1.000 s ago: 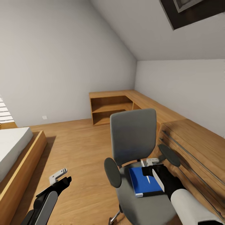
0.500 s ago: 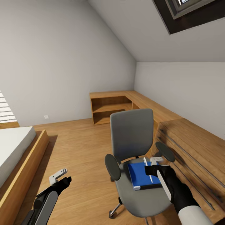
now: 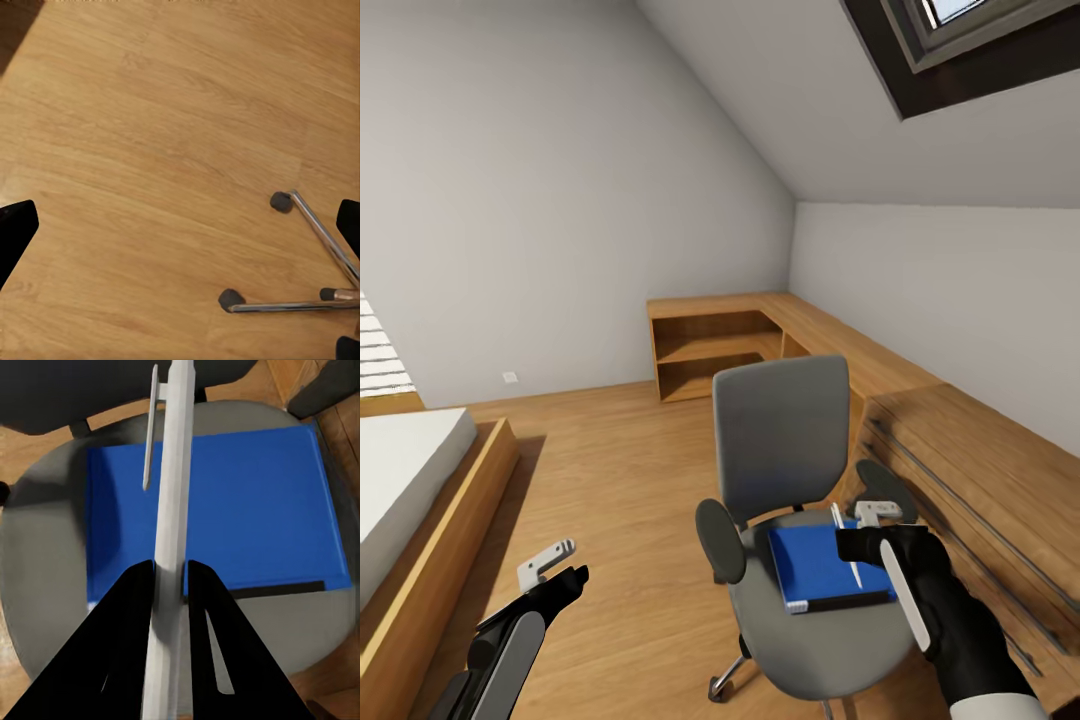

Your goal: In the bedroom, organize the workspace by keeping the computer under the desk, ensuring the monitor is on the desk, placing the keyboard on the desk next to the monitor, placing the mouse on the desk next to the keyboard, moving the folder from the swivel chair onto the desk next to the mouse, stacking the notebook on top of the folder with the pen on top of the notebook, and positioning the swivel chair next to the desk.

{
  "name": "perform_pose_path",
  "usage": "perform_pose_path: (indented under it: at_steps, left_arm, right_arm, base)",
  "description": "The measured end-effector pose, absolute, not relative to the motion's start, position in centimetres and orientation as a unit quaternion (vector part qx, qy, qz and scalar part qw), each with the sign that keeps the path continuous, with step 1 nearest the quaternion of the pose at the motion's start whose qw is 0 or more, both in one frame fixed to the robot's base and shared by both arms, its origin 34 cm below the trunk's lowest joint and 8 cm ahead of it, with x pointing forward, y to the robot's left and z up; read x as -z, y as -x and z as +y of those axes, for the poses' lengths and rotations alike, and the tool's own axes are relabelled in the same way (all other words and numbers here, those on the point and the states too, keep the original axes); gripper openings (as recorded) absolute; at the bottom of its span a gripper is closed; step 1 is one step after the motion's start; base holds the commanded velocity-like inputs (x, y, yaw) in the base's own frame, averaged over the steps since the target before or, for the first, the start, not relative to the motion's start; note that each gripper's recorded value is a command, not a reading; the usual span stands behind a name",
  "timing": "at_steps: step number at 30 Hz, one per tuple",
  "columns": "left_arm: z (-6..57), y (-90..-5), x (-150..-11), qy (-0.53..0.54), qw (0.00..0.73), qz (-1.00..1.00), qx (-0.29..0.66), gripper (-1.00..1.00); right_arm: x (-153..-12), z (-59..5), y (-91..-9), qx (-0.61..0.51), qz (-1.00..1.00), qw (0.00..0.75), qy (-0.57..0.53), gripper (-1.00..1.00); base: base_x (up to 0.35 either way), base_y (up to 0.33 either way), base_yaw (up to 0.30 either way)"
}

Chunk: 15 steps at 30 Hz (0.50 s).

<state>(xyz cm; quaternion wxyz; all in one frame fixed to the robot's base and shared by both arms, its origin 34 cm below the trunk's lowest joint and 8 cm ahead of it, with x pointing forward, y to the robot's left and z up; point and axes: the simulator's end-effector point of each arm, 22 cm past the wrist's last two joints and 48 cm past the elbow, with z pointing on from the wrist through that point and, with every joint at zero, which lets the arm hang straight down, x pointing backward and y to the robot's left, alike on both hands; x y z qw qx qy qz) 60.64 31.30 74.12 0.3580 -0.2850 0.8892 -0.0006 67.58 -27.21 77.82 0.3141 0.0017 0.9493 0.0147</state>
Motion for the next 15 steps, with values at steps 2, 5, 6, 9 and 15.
perform_pose_path:
  at_steps: [2, 5, 6, 9, 15]
  left_arm:
    - [31.3, -60.6, -74.4, 0.285, 0.358, 0.889, 0.001, 1.0]
    - [31.3, -60.6, -74.9, 0.285, 0.358, 0.889, 0.001, 1.0]
    - [31.3, -60.6, -75.1, 0.285, 0.358, 0.889, 0.001, 1.0]
    - [31.3, -60.6, -75.5, 0.285, 0.358, 0.889, 0.001, 1.0]
    - [31.2, -60.7, -76.4, 0.286, 0.357, 0.889, 0.003, 1.0]
  right_arm:
    - [-79.2, -27.1, -67.6, -0.016, 0.948, 0.317, -0.001, -1.0]
    - [-80.5, -27.3, -67.8, -0.016, 0.946, 0.323, -0.004, -1.0]
    - [-80.9, -27.5, -67.8, -0.015, 0.946, 0.325, -0.006, -1.0]
    - [-82.3, -28.6, -68.0, -0.015, 0.942, 0.335, -0.024, -1.0]
    - [-85.9, -30.1, -68.4, -0.011, 0.927, 0.373, -0.042, -1.0]
  base:
    - [0.0, 0.0, 0.0]
    - [0.0, 0.0, 0.0]
    - [0.0, 0.0, 0.0]
    - [0.0, 0.0, 0.0]
    - [-0.237, 0.0, 0.0]
